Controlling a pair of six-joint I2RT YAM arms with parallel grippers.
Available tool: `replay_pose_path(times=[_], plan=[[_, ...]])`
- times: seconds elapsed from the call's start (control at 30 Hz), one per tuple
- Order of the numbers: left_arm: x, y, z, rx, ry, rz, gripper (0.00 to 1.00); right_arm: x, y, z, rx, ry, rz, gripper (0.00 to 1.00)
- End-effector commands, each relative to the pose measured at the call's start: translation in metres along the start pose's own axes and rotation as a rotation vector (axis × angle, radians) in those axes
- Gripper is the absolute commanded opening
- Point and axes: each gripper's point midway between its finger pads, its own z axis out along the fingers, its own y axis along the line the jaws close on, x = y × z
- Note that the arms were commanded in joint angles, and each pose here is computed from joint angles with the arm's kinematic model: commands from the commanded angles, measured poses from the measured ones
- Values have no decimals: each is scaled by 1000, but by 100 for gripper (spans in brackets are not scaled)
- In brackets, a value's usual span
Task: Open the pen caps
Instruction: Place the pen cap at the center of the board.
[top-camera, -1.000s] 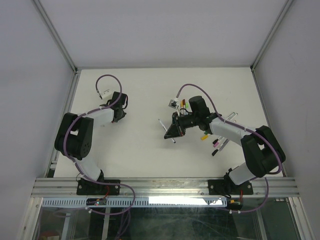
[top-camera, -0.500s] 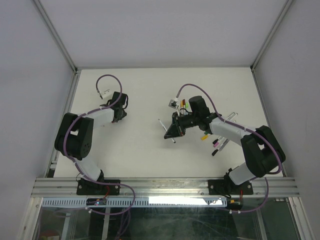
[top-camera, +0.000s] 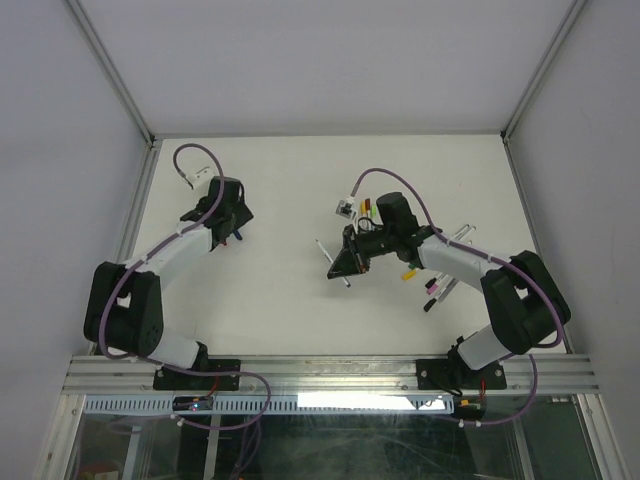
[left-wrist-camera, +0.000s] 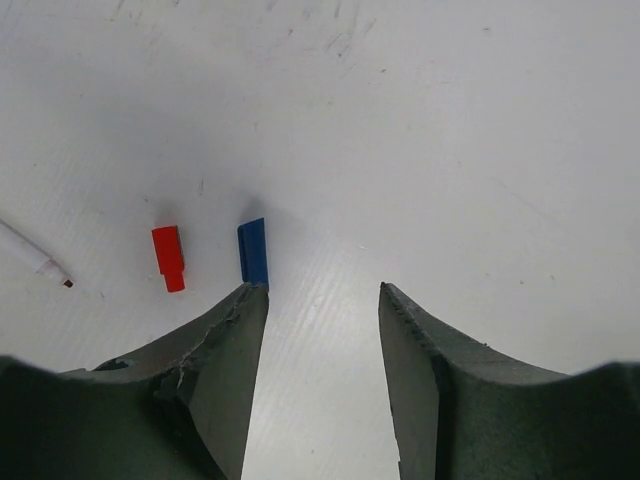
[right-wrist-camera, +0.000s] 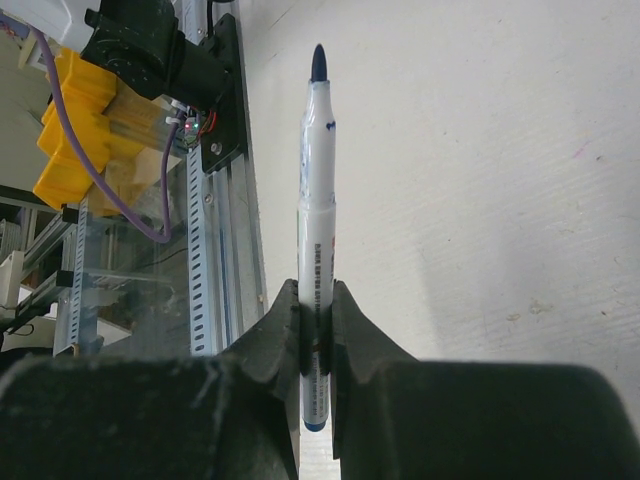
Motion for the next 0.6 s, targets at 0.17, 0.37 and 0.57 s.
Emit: replay_pose_path(times=[0.17, 0.37, 0.57], plan=[[-30, -21, -78, 315, -116, -46, 62, -17, 4, 35, 31, 47, -23, 0], [-55, -19, -159, 555, -299, -90, 83, -15, -7, 93, 120, 146, 100, 0], [-92, 6, -228, 624, -516, -147, 96, -35, -27, 153, 291, 162, 244, 0]])
